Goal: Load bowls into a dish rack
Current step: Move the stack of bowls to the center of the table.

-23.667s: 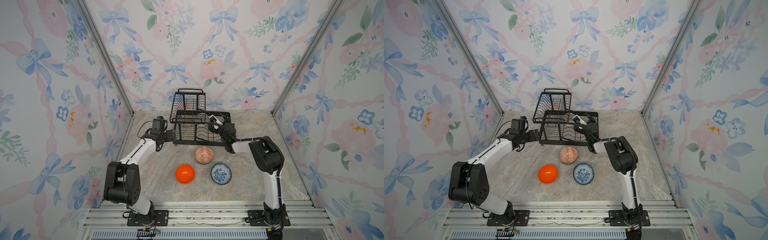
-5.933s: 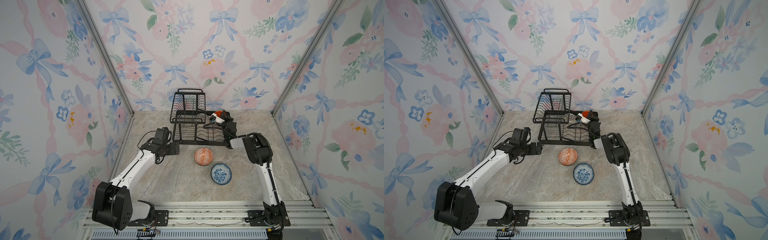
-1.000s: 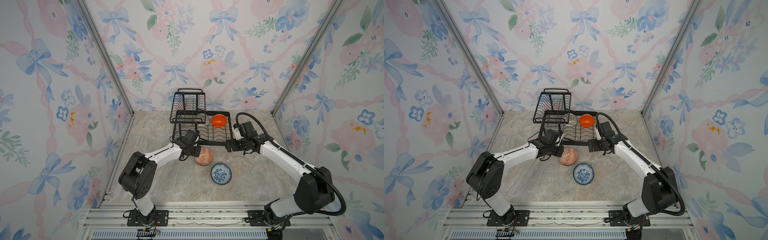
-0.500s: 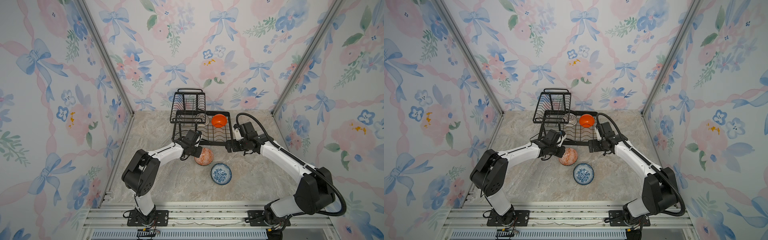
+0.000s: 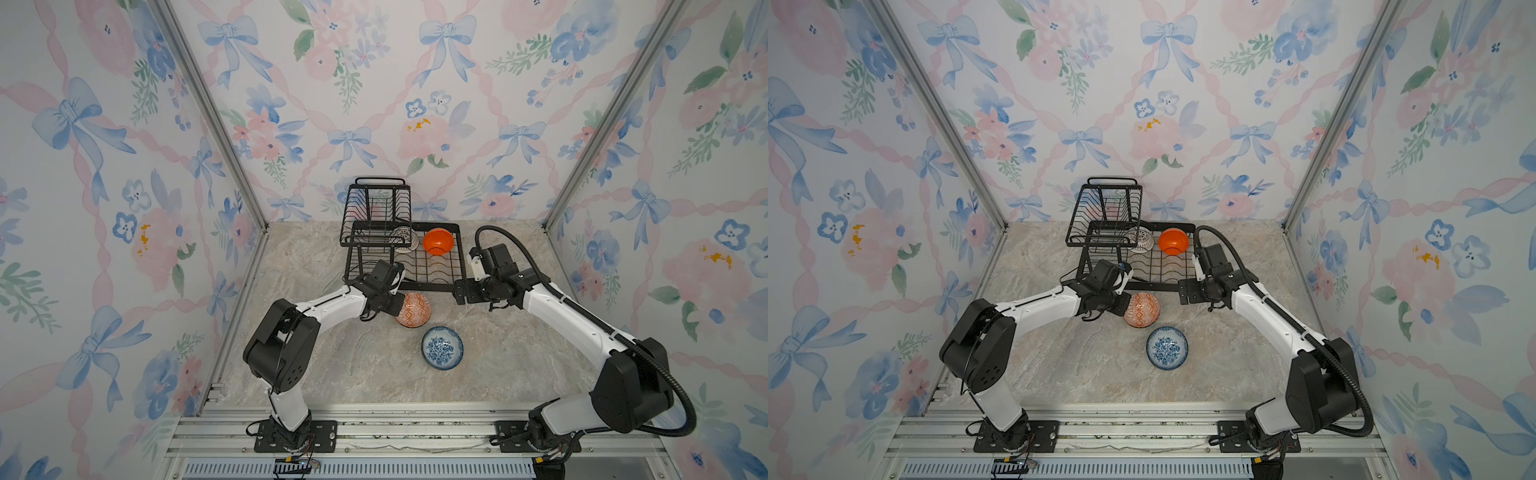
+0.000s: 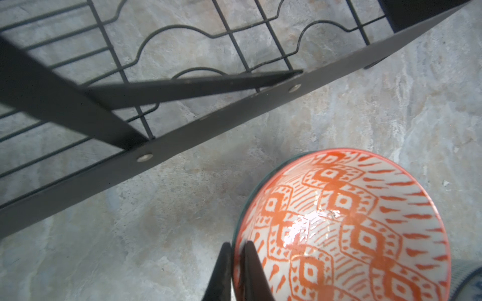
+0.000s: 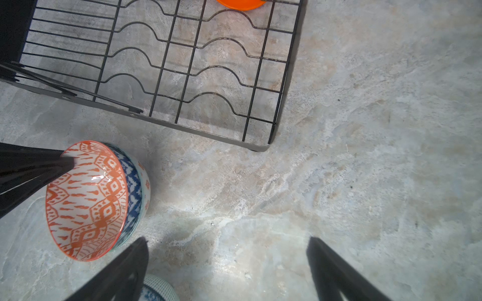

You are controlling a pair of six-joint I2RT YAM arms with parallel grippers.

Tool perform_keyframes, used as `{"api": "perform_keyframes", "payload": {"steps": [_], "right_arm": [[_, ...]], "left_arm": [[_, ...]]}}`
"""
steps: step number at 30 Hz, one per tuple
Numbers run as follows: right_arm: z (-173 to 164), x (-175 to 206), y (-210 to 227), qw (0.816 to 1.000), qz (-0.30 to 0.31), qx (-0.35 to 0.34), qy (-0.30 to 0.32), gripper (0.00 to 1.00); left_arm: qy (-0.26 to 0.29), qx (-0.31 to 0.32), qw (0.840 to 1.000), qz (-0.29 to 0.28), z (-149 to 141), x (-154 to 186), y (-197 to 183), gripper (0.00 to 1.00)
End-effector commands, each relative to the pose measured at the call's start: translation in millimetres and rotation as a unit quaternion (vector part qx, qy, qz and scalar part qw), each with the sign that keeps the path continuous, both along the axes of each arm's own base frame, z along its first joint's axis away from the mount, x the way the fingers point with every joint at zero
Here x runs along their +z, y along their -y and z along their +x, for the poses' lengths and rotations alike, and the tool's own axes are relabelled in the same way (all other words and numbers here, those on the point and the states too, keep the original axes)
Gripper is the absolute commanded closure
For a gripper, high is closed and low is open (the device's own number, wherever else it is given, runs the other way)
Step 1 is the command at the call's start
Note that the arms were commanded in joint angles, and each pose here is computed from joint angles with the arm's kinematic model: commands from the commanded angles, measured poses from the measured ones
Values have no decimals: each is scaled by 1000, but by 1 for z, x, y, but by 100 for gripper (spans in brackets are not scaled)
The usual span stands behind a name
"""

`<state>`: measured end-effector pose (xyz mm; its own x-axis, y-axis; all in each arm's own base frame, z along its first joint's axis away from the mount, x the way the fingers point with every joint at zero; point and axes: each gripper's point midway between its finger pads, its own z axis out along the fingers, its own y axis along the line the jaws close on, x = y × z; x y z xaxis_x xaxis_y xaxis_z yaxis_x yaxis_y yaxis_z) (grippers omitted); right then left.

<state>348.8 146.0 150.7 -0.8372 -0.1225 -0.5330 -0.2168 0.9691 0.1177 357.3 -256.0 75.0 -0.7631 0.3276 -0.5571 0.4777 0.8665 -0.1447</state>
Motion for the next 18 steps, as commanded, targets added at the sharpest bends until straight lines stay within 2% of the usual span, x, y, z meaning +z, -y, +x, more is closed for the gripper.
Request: {"api": "perform_keyframes", "payload": {"steps": [1, 18], "right_arm": [[-4, -1, 1, 1000, 8, -5, -3, 3], [-1, 1, -9, 1000, 26, 9, -4, 3]], "left_arm": [[13, 10, 1000, -2, -2, 9, -8, 93], [4, 62, 998, -19, -21, 19, -42, 100]]}}
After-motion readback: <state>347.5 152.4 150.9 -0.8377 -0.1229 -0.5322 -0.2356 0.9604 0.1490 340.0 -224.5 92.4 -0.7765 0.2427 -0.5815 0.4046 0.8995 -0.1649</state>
